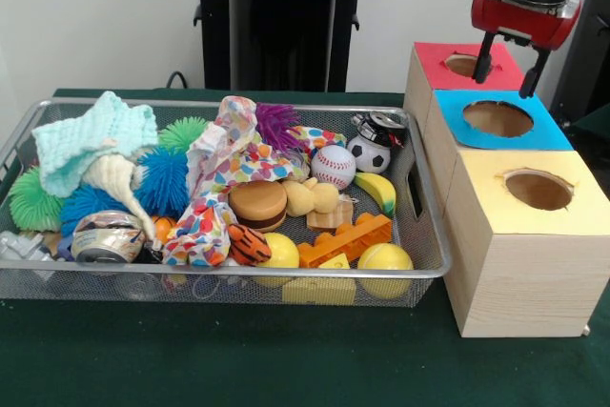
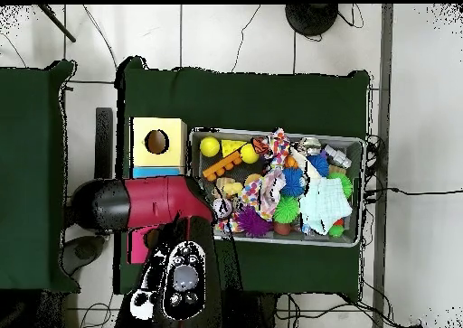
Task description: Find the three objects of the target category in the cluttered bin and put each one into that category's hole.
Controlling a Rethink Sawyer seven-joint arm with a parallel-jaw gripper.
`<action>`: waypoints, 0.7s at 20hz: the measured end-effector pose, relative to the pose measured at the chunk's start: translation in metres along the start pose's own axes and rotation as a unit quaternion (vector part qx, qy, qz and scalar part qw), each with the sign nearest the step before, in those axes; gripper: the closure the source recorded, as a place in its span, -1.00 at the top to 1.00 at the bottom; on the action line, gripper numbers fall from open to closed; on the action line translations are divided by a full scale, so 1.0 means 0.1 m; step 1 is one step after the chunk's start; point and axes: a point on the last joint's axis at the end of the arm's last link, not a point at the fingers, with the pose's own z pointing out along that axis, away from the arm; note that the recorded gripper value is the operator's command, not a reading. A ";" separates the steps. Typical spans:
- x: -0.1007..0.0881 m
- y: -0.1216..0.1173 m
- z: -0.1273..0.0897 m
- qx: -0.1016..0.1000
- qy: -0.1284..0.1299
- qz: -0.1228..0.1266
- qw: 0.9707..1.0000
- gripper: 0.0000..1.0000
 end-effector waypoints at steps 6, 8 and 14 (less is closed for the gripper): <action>-0.08 -0.13 0.02 0.010 -0.021 -0.031 0.999 1.00; -0.15 -0.22 0.03 0.017 -0.028 -0.042 0.999 1.00; -0.27 -0.41 0.06 0.030 -0.042 -0.060 0.997 1.00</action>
